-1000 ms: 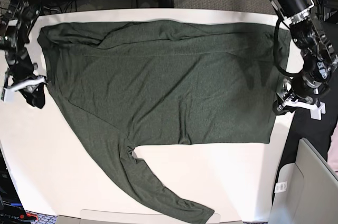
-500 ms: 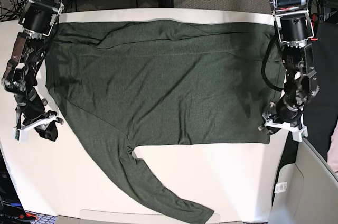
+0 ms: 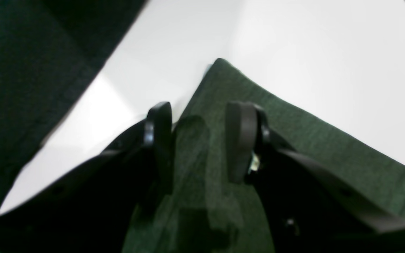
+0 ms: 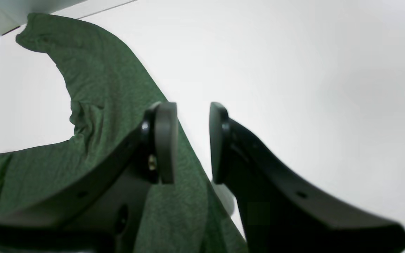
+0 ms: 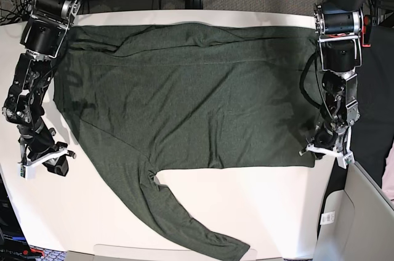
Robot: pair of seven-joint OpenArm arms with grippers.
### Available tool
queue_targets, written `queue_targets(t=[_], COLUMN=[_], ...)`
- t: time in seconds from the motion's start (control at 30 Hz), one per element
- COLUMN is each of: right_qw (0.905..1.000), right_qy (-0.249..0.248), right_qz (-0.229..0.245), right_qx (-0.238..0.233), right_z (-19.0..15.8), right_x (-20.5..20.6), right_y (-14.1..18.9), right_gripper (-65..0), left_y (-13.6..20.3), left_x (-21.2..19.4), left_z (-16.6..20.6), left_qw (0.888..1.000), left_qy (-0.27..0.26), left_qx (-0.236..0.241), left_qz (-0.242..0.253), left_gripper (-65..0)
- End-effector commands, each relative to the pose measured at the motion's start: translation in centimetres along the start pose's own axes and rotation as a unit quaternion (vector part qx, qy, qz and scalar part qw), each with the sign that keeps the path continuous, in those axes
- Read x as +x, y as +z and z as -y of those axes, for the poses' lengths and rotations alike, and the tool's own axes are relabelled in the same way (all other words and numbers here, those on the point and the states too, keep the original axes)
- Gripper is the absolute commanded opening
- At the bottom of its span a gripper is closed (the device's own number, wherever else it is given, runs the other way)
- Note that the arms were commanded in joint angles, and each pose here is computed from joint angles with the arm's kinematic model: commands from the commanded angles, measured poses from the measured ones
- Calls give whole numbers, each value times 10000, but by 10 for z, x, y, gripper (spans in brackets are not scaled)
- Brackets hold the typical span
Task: Fold the T-shirt properly
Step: 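Move both grippers along the shirt sides toward the hem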
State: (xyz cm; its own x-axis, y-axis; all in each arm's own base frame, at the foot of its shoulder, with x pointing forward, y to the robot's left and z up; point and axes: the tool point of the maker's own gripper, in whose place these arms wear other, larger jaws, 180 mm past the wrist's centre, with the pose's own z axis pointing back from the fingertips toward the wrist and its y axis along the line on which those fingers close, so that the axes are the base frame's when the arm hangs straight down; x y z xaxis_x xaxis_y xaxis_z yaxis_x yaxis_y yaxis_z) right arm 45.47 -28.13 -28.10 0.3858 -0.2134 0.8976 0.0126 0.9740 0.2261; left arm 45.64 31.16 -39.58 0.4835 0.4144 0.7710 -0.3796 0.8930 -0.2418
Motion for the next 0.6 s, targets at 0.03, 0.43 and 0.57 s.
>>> queue_targets(t=[0.03, 0.43, 0.57], right_qw=[9994, 9994, 9993], right_qy=[61, 65, 60], right_qz=[342, 348, 355], right_qx=[52, 54, 61], right_z=[-1, -1, -2], right_x=[26, 26, 27], right_y=[2, 3, 2], right_gripper=[-483, -483, -483], left_y=[-1, -4, -3], left_x=[22, 3, -10], left_z=[-4, -9, -1], left_qw=[9997, 9999, 9997], left_qy=[8, 72, 65], left_qx=[60, 113, 14], left_qz=[233, 1, -252], left_gripper=[-401, -347, -344])
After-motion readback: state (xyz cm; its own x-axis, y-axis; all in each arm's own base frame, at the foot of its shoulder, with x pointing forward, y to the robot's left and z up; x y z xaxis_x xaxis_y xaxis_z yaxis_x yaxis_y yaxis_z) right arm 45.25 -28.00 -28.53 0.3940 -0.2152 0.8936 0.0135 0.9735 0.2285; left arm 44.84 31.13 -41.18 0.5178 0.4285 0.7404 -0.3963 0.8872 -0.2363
